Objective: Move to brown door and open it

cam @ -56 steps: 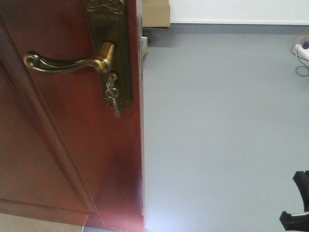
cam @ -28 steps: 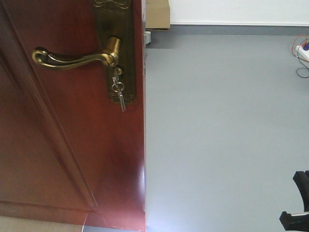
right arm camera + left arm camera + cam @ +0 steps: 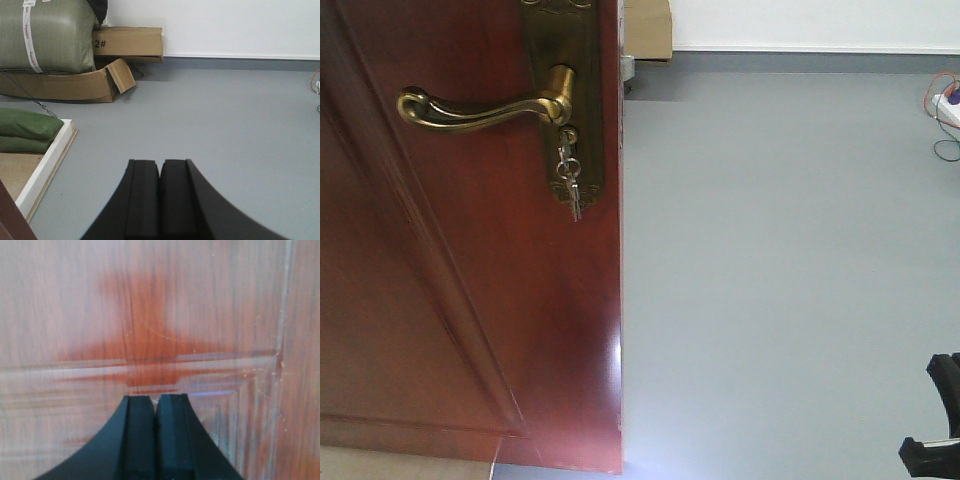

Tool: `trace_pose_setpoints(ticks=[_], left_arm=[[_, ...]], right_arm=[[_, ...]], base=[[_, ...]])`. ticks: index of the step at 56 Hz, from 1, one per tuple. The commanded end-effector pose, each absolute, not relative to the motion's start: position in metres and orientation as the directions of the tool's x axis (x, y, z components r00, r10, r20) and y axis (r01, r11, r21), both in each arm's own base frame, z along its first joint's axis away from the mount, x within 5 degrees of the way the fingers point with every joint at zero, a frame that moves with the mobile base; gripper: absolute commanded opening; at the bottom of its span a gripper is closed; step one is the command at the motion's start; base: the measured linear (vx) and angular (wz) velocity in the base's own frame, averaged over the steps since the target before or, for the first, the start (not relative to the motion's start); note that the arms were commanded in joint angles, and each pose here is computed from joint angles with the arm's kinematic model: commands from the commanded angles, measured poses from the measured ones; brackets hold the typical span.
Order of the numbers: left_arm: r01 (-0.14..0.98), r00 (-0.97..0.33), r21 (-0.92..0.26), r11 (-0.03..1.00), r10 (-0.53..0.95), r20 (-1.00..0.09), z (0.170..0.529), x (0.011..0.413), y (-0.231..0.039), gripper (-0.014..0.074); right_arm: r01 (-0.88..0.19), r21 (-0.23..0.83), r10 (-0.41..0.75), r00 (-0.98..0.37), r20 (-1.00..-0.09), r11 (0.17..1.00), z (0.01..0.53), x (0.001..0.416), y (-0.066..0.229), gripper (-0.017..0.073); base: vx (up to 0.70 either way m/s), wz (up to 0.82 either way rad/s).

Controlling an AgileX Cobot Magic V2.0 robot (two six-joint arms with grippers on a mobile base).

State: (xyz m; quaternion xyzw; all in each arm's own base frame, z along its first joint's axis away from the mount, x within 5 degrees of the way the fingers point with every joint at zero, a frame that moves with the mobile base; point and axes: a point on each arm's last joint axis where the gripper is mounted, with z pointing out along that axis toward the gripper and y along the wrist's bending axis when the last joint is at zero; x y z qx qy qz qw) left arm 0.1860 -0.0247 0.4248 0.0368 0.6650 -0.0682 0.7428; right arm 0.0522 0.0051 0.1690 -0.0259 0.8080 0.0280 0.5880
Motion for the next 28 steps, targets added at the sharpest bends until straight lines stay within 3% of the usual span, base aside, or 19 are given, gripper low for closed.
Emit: trace_pose_setpoints(ticks=[1,28], left_arm=[[0.171,0.145,-0.043,0.984,-0.068,-0.987,0.4367,0.1807,-0.0260,-0.0006],[0.145,0.142,-0.039,0.989,-0.060,-0.988,0.4366,0.1808,-0.0237,-0.0006]], right_arm=[[-0.074,0.003,-0.014,-0.231,-0.973,0.997,0.1748,0.0538,0.0047,0.0000],[-0.073,0.003,-0.014,-0.228,-0.974,0.997,0.1751,0.0539,0.0047,0.0000]], base=[[0.00,0.00],[0.00,0.00]])
